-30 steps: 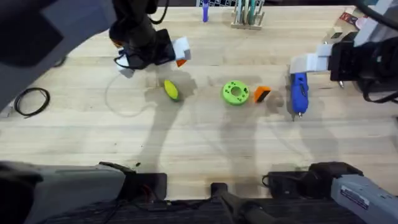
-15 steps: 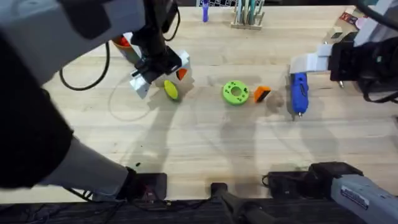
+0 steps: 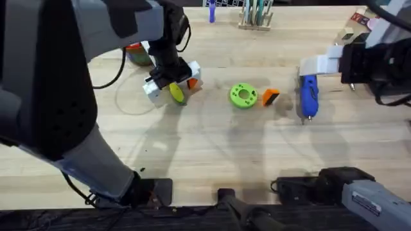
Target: Pick up the gripper from the table and insert it into the empty holder that is missing its gripper. Then pick up a screw, insert it into the mounting hole, and use the screwdriver to tighten it. Finally, clean up the table by picking up the vegetable and placing it into the bucket.
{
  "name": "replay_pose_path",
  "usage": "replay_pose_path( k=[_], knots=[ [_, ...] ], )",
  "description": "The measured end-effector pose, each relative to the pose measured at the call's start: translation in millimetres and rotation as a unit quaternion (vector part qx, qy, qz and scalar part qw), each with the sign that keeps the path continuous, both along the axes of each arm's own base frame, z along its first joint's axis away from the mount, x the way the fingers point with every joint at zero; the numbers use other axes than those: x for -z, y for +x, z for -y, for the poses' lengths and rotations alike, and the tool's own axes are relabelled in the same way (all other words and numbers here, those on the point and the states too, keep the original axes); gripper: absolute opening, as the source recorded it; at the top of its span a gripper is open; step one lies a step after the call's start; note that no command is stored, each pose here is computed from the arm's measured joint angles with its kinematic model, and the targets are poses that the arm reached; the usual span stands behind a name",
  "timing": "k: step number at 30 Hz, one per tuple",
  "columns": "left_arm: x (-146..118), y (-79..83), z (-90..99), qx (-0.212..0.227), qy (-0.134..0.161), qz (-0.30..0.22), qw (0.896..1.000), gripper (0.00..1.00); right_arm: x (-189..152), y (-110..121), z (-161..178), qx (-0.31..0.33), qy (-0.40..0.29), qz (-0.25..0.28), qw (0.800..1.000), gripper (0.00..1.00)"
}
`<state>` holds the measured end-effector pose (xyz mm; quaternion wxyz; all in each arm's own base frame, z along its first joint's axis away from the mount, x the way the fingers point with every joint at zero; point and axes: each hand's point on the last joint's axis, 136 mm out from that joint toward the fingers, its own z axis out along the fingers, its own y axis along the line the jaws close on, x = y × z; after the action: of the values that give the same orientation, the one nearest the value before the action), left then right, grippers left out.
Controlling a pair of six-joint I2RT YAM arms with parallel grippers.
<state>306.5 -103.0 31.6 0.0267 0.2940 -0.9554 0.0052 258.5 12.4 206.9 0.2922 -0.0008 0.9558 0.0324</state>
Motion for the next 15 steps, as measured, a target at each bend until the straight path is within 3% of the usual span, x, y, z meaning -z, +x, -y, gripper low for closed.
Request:
replay_pose_path(
  k=[4, 7, 11, 12, 15],
  knots=[
    [0.4, 0.7, 0.2, 0.012, -0.002, 0.004, 1.000, 0.987, 0.1, -0.1, 0.0, 0.000, 0.000, 0.000, 1.000, 0.991],
    [0.4, 1.2, 2.1, 0.016, -0.007, 0.005, 1.000, 0.697, 0.0, 0.0, 0.0, 0.000, 0.000, 0.000, 1.000, 0.992],
    [0.4, -0.6, 3.1, 0.019, -0.011, 0.001, 1.000, 0.087, 0.0, 0.0, 0.0, 0.000, 0.000, 0.000, 1.000, 0.991],
    [0.3, -0.7, 3.2, 0.021, -0.011, 0.001, 1.000, 0.025, -0.1, -0.1, 0.0, 0.000, 0.000, 0.000, 1.000, 0.991],
    [0.2, -1.6, 2.9, 0.022, -0.010, 0.000, 1.000, 0.006, 0.0, 0.0, 0.0, 0.000, 0.000, 0.000, 1.000, 0.992]
  ],
)
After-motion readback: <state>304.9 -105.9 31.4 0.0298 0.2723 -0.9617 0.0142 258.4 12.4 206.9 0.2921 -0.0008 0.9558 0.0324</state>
